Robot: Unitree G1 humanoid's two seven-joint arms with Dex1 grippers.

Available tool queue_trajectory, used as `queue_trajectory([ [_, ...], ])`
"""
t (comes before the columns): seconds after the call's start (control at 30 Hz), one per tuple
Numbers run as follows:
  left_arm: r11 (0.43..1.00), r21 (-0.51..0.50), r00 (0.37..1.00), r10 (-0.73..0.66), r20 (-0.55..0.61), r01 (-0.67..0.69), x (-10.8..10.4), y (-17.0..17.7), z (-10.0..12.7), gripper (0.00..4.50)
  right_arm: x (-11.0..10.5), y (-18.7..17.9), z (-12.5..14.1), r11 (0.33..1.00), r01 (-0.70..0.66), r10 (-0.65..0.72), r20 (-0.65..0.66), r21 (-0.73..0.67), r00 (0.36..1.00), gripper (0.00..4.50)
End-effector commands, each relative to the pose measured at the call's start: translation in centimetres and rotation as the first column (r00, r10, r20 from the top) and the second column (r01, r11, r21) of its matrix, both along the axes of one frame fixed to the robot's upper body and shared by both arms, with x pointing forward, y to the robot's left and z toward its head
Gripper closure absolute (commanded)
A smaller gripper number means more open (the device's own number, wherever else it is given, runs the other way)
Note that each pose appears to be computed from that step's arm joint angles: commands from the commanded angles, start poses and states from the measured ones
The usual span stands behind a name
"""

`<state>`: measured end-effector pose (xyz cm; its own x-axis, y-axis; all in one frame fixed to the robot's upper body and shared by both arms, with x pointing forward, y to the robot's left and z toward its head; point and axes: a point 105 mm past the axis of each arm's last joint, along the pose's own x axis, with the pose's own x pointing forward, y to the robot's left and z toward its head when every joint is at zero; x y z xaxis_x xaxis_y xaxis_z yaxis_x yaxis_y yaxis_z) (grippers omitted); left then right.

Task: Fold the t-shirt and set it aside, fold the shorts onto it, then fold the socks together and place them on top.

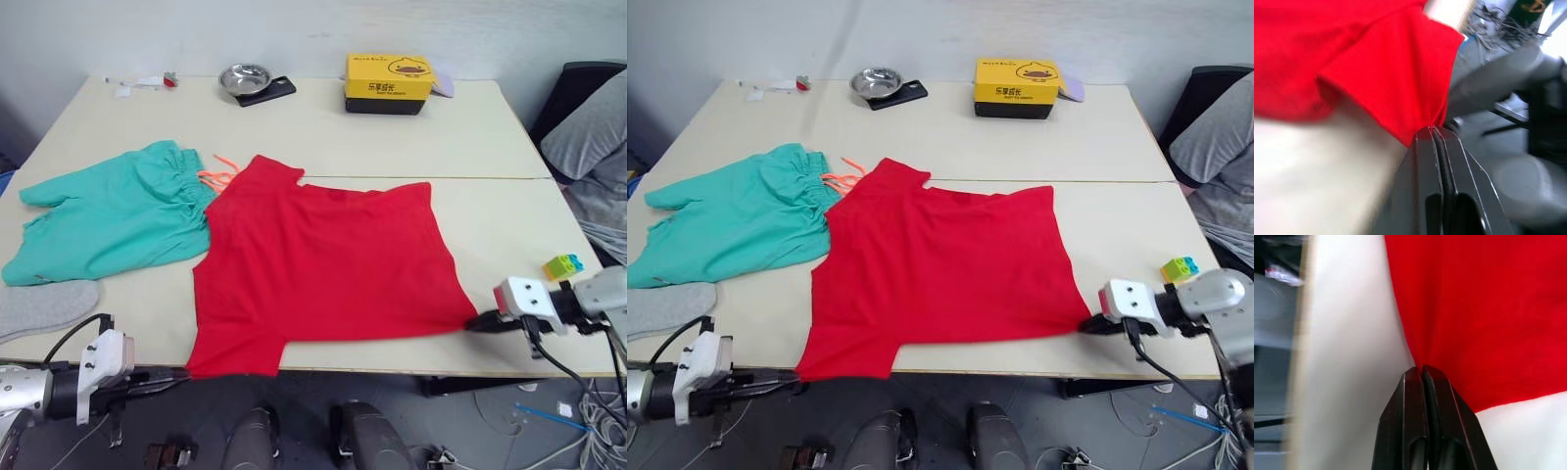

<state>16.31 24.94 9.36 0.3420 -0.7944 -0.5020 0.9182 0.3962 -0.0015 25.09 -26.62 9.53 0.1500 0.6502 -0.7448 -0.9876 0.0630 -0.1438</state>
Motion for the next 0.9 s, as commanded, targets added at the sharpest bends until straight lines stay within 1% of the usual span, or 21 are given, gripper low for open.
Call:
queue_trajectory([
  [0.03, 1.000, 0.008, 1.000, -0.004, 0.003, 0.004, -0.4, 0.3, 0.7, 4.50, -1.9, 0.4, 0.6, 1.000, -0.019, 0.019, -0.083, 0.000, 0.996, 4.45],
  [0.1, 1.000, 0.011, 1.000, 0.001, -0.005, -0.001, -0.6, 0.4, 0.7, 4.50, -2.6, 0.6, 0.5, 1.000, -0.015, 0.015, -0.112, 0.000, 0.994, 4.45],
  [0.17, 1.000, 0.013, 1.000, 0.004, -0.025, -0.004, -0.9, 0.5, 0.5, 4.50, -3.1, 0.7, 0.2, 1.000, 0.000, 0.001, -0.114, 0.003, 0.994, 4.45],
  [0.3, 1.000, 0.009, 0.997, 0.002, -0.072, -0.002, -1.3, 0.6, 0.6, 4.50, -3.1, 0.7, 0.1, 0.999, 0.033, -0.033, -0.097, 0.006, 0.995, 4.45],
  [0.47, 0.997, -0.046, 0.989, 0.055, -0.136, -0.061, -0.6, 1.3, 2.7, 4.50, -2.2, 0.4, 1.3, 0.991, 0.123, -0.116, -0.101, 0.059, 0.988, 4.45],
  [0.53, 0.994, -0.070, 0.983, 0.073, -0.169, -0.086, -0.4, 1.7, 3.7, 4.50, -2.1, 0.1, 1.7, 0.990, 0.134, -0.126, -0.126, 0.054, 0.984, 4.45],
  [0.63, 0.988, -0.099, 0.972, 0.093, -0.215, -0.117, -0.1, 2.2, 5.0, 4.50, -1.7, -0.1, 2.2, 0.990, 0.136, -0.129, -0.128, 0.047, 0.983, 4.45],
  [0.73, 0.980, -0.136, 0.974, 0.117, -0.193, -0.145, 1.1, 2.3, 6.2, 4.50, -0.5, 0.0, 2.9, 0.985, 0.155, -0.147, -0.103, 0.076, 0.984, 4.45],
  [0.9, 0.962, -0.209, 0.981, 0.153, -0.117, -0.175, 4.0, 1.7, 7.5, 4.50, 1.4, 0.6, 3.8, 0.976, 0.180, -0.171, -0.076, 0.124, 0.982, 4.45],
])
